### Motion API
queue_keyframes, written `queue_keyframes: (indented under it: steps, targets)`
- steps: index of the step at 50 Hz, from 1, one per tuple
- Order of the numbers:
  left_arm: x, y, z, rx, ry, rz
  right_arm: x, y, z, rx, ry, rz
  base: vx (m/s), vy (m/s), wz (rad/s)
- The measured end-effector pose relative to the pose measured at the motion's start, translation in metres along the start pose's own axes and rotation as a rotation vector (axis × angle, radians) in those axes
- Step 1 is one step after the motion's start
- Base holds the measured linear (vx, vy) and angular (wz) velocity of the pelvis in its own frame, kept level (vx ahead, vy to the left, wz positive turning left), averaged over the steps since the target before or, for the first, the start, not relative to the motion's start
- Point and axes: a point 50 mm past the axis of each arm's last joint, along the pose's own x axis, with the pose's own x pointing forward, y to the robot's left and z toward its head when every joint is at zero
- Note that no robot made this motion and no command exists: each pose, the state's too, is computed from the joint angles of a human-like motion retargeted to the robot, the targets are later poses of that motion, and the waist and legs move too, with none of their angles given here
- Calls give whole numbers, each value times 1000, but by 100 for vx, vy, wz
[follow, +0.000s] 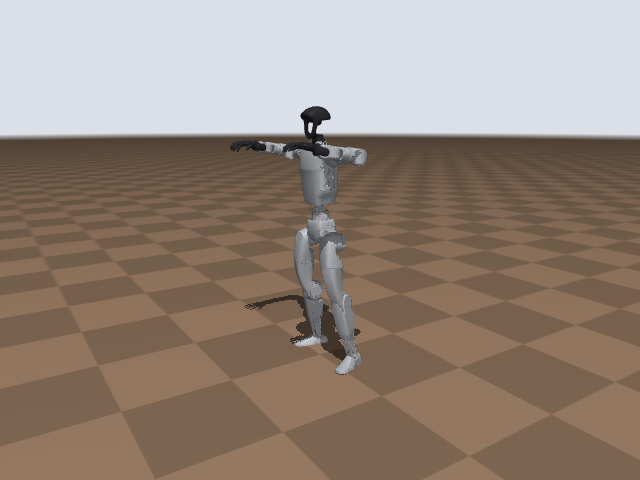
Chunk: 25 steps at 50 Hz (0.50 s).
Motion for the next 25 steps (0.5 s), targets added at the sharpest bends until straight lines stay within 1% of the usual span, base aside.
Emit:
queue_keyframes:
  steps: [13, 25]
  targets:
    - [3, 2, 0, 1, 0, -1, -15, -6, -9, -47, 59, 14, 0, 0, 0]
    - [4, 0, -1, -3, 7, 6, -17, -10, -9, -29, 66, -11, 0, 0, 0]
